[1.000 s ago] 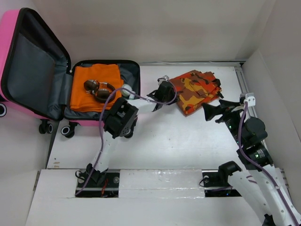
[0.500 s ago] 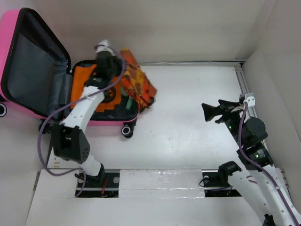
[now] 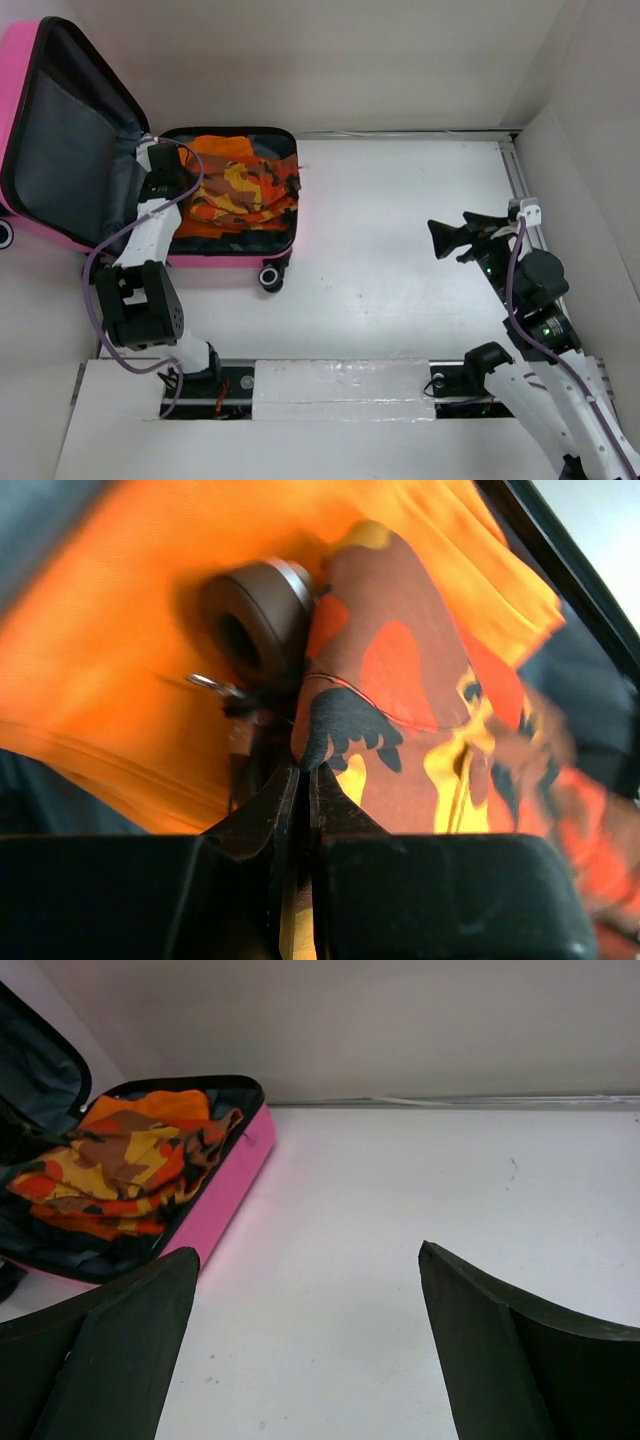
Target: Pack the luggage
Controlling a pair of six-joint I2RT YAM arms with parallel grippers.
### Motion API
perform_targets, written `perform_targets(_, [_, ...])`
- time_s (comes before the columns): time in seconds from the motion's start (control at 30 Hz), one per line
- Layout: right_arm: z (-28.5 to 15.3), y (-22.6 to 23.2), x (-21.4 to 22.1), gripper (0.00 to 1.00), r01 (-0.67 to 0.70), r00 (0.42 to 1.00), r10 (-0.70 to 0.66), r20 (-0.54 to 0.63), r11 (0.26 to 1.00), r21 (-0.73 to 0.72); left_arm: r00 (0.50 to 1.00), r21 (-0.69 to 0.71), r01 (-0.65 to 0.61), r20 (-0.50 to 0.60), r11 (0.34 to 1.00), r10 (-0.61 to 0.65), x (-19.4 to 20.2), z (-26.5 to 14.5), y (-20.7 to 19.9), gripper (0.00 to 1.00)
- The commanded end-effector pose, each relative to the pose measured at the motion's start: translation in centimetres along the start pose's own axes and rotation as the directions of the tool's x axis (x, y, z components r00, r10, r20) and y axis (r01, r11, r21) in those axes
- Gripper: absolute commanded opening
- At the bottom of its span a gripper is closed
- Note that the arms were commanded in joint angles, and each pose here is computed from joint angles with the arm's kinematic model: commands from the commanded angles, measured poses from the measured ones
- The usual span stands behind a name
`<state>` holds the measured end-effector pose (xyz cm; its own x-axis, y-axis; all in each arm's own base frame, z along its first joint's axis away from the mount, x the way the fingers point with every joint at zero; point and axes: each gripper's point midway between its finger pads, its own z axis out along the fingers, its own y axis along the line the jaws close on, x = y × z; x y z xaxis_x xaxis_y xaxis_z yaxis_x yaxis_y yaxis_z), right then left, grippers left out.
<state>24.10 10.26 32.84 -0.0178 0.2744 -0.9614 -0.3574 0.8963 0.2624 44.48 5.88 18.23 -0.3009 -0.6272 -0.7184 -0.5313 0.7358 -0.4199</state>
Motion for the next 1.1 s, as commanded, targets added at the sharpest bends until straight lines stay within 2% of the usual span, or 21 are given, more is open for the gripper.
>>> perform_targets(0.0, [0.4, 0.3, -0.7, 0.96, -0.011, 0.999, 0.011, 0.038, 1.0, -0.009, 0.988, -0.125, -0.016, 0.15, 0.992, 0.035, -4.7, 0.3, 1.5, 0.0])
perform_targets(0.17, [1.0, 0.6, 0.3, 0.96, -0.001, 1.0, 0.001, -0.001, 1.0, -0.03, 0.969, -0.147, -0.024, 0.242, 0.989, 0.059, -7.8, -0.8, 1.7, 0.0])
perform_targets(0.23, [1.1, 0.8, 0.1, 0.96, -0.001, 1.0, 0.001, -0.005, 0.999, -0.04, 0.972, -0.158, -0.029, 0.224, 0.987, 0.065, -7.8, -0.5, 1.7, 0.12])
perform_targets(0.27, [1.1, 1.0, 0.2, 0.96, -0.001, 1.0, 0.001, -0.008, 0.999, -0.05, 0.974, -0.184, -0.031, 0.217, 0.982, 0.071, -8.0, -0.6, 1.9, 0.12])
perform_targets(0.3, [1.3, 0.9, 0.5, 0.96, 0.008, 1.0, -0.009, -0.018, 0.999, -0.048, 0.973, -0.204, -0.03, 0.218, 0.979, 0.075, -8.0, -0.6, 2.3, 0.02])
perform_targets(0.33, [1.3, 0.9, 0.5, 0.96, 0.008, 1.0, -0.009, -0.018, 0.999, -0.048, 0.968, -0.221, -0.012, 0.242, 0.975, 0.067, -8.6, -0.8, 2.5, 0.0])
perform_targets(0.4, [1.5, 0.9, 0.8, 0.96, 0.007, 0.999, -0.009, -0.031, 0.999, -0.054, 0.948, -0.261, 0.019, 0.311, 0.965, 0.065, -10.2, -2.4, 3.2, 0.0])
perform_targets(0.47, [1.5, 0.9, 0.8, 0.96, 0.007, 0.999, -0.009, -0.031, 0.999, -0.054, 0.94, -0.266, 0.0, 0.33, 0.964, 0.091, -10.9, -2.9, 3.2, 0.0])
perform_targets(0.6, [1.5, 1.1, 0.8, 0.96, 0.007, 0.999, -0.009, -0.033, 0.998, -0.063, 0.95, -0.2, -0.02, 0.301, 0.98, 0.081, -10.6, -3.1, 1.9, 0.0])
perform_targets(0.67, [1.5, 1.1, 0.8, 0.96, 0.007, 0.999, -0.009, -0.033, 0.998, -0.063, 0.969, -0.04, -0.073, 0.234, 0.997, 0.081, -8.4, -2.7, -1.9, 0.01])
perform_targets(0.7, [1.7, 1.0, 1.1, 0.96, 0.006, 0.999, -0.009, -0.044, 0.998, -0.06, 0.977, 0.016, -0.097, 0.19, 0.995, 0.092, -6.8, -2.6, -3.2, 0.06])
perform_targets(0.73, [1.6, 1.1, 0.7, 0.96, 0.007, 0.999, -0.009, -0.035, 0.998, -0.062, 0.987, 0.099, -0.136, 0.102, 0.986, 0.126, -3.7, -2.1, -5.5, 0.1])
perform_targets(0.93, [1.8, 1.3, 0.8, 0.96, 0.007, 0.999, -0.009, -0.037, 0.997, -0.071, 0.967, 0.25, -0.222, -0.064, 0.942, 0.245, 4.7, -1.7, -11.9, 0.07])
perform_targets(1.07, [1.8, 1.3, 0.8, 0.96, 0.007, 0.999, -0.009, -0.037, 0.997, -0.071, 0.958, 0.365, -0.178, -0.15, 0.914, 0.246, 9.1, -1.4, -16.2, 0.06])
